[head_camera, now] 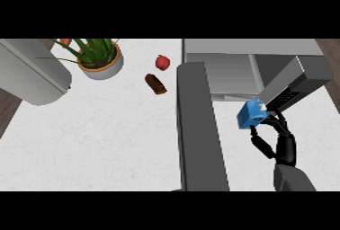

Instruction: Pick up the milk, place it into the microwave and close the microwave

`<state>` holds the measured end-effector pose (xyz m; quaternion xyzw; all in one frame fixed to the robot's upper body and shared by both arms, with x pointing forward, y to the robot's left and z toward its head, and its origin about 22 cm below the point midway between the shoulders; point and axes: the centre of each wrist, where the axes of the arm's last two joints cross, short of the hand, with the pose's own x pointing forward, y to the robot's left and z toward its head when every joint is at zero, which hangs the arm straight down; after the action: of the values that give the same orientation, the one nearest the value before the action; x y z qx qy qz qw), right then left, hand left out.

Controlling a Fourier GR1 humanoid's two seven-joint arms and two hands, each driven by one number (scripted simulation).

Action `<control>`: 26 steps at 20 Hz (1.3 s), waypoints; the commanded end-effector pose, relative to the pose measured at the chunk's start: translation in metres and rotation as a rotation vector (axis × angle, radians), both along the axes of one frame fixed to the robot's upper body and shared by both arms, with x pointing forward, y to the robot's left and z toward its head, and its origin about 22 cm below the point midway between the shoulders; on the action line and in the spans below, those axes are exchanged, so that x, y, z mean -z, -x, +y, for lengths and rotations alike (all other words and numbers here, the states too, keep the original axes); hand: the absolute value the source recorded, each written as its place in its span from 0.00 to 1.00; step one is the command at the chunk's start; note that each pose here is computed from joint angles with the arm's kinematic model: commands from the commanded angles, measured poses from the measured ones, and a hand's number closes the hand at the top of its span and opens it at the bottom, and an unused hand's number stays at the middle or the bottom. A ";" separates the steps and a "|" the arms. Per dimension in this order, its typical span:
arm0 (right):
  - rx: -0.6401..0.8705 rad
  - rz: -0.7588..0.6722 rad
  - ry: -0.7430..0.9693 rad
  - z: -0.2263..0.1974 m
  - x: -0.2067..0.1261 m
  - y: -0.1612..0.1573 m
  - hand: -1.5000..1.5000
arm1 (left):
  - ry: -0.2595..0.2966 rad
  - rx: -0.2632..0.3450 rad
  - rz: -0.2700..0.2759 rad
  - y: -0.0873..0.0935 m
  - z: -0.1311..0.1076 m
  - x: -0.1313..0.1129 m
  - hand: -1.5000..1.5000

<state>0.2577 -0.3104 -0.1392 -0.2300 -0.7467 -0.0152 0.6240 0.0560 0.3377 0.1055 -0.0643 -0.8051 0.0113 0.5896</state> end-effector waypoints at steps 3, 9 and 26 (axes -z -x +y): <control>-0.060 -0.018 0.017 0.023 -0.003 -0.024 1.00 | 0.029 0.052 -0.062 0.000 -0.007 -0.004 0.00; -0.249 -0.019 -0.090 0.028 0.013 -0.003 1.00 | 0.044 0.073 -0.076 0.004 -0.007 -0.012 0.00; -0.430 -0.135 -0.090 0.054 -0.034 -0.073 1.00 | 0.064 0.052 -0.053 0.009 -0.005 -0.014 0.00</control>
<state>0.3007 -0.2638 -0.1287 -0.0375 -0.7918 0.0633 0.6063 0.0458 0.3456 0.1041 -0.0849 -0.8058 0.0219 0.5856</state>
